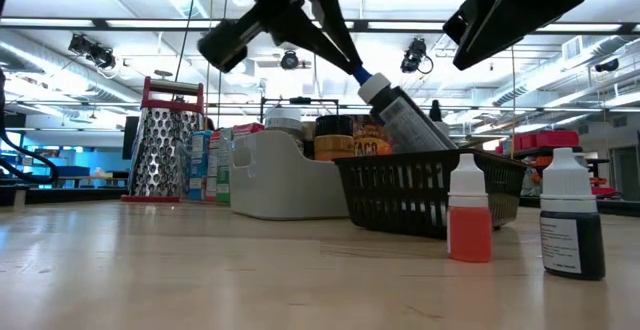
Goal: Pick & Place Kitchen Items
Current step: Adjust the food coloring bottles on the black bin
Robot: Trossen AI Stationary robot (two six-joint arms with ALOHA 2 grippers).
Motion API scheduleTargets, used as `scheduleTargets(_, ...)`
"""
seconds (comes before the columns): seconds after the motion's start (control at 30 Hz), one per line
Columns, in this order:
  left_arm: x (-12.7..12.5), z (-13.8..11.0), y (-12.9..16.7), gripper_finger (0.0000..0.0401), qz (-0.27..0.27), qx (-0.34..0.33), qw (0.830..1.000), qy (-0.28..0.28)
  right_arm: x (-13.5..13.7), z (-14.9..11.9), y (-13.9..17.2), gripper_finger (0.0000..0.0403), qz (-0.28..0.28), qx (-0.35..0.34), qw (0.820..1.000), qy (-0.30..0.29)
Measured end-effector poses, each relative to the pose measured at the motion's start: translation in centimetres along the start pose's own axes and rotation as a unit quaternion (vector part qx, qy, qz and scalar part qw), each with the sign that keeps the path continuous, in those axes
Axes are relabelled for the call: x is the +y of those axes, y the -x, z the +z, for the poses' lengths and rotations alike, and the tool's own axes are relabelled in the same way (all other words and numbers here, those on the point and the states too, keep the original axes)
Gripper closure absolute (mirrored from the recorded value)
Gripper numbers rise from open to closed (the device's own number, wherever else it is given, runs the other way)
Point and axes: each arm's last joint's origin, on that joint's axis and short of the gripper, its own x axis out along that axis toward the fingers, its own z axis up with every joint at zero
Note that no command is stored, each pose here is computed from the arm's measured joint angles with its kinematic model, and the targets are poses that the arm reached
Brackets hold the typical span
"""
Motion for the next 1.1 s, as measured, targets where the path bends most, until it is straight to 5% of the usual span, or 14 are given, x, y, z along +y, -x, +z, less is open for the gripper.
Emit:
scheduleTargets(0.27, 0.1, -0.1, 0.0, 0.0385, 0.005, 0.0, 1.0, -0.021, -0.2, -1.6, 0.2, 0.0303, -0.025, 0.079, 0.996, -0.026)
scheduleTargets(0.57, 0.1, 0.1, 0.0, 0.0382, 0.005, -0.007, 0.999, -0.041, -1.7, -5.8, -0.3, 0.0306, -0.219, 0.138, 0.962, -0.082)
scheduleTargets(0.93, 0.1, 0.0, 0.0, 0.0383, 0.004, -0.021, 0.999, -0.033, -1.7, -8.2, -3.0, 0.0377, -0.114, 0.073, 0.985, -0.107)
scheduleTargets(1.1, 0.1, -0.2, -0.2, 0.0386, 0.001, -0.021, 0.999, -0.03, -1.3, -7.7, -3.5, 0.0397, -0.05, 0.016, 0.996, -0.069)
